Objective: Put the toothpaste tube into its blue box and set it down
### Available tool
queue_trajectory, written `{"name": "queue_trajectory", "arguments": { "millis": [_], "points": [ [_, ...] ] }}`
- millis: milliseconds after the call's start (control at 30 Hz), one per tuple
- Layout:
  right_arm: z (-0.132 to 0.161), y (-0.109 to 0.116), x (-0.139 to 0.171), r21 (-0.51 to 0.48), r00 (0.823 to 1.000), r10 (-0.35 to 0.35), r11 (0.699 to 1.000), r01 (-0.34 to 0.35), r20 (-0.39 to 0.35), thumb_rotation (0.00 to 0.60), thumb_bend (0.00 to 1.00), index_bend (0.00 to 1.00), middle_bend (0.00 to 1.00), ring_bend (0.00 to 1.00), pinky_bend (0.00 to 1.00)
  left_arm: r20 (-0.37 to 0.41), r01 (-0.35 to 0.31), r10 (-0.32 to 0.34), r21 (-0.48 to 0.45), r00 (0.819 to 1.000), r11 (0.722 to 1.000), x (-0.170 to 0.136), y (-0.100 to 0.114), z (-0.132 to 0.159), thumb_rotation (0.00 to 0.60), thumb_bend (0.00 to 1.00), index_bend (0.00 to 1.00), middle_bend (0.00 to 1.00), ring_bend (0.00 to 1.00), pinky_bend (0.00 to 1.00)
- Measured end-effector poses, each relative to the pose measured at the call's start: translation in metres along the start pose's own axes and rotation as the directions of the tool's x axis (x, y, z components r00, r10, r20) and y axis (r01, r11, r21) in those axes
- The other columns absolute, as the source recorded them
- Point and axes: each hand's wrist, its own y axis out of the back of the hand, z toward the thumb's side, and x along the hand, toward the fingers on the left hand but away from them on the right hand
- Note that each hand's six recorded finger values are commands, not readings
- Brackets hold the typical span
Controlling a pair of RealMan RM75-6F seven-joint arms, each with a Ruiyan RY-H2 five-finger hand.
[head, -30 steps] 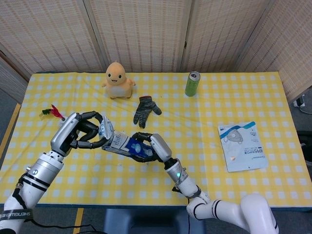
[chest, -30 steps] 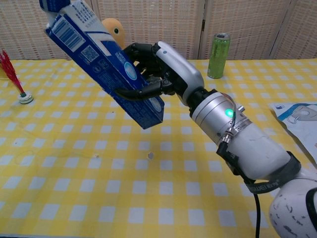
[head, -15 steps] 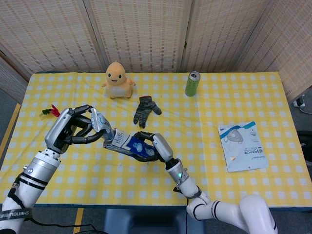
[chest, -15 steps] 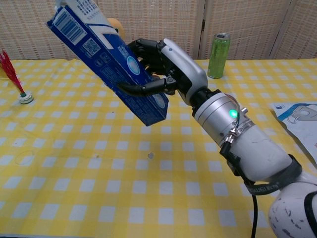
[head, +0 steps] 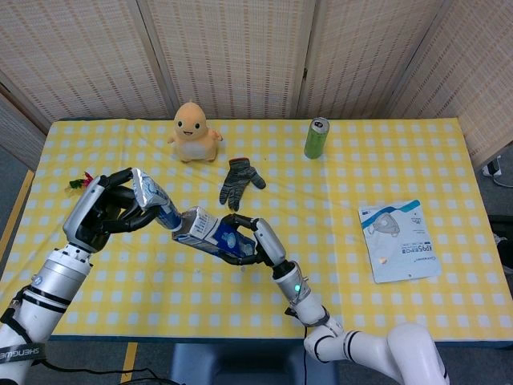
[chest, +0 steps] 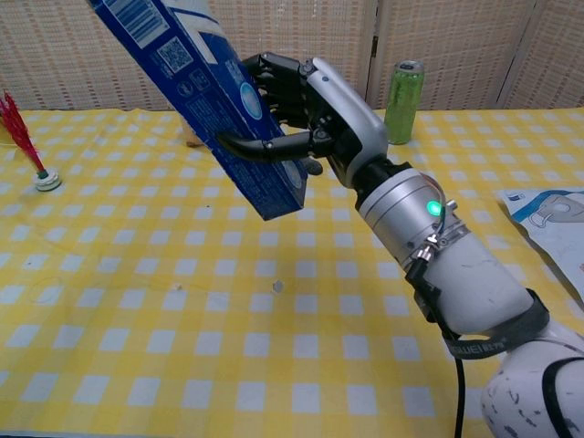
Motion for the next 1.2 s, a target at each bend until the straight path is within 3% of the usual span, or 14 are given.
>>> {"name": "queue_trajectory", "arguments": {
  "millis": [433, 767, 1200],
  "points": [
    [0.003, -0.009, -0.002, -0.018, 1.0, -0.004, 1.0, 0.003, -0.026, 0.6, 0.27, 0.5, 0.45, 0.48, 0.49, 0.01, 0.006, -0.006, -0.055, 1.0, 0.998, -0.001, -0.001, 0.001, 0.6, 0.42, 0.78, 1.0, 1.0, 1.0],
    [-0.012, -0.014, 0.001, -0.002, 1.0, 0.005, 1.0, -0.005, 0.009, 0.6, 0.27, 0.5, 0.45, 0.49, 0.49, 0.013, 0.033, -0.032, -0.1, 0.999, 0.994, -0.001, -0.008, -0.002, 0.6, 0.42, 0.78, 1.0, 1.0, 1.0],
    [-0.008, -0.023, -0.002, -0.079, 1.0, -0.015, 0.997, 0.013, -0.019, 0.6, 0.27, 0.5, 0.45, 0.48, 0.49, -0.009, 0.04, -0.042, -0.125, 0.999, 0.991, 0.005, -0.017, -0.011, 0.6, 0.41, 0.78, 1.0, 1.0, 1.0]
  ]
}}
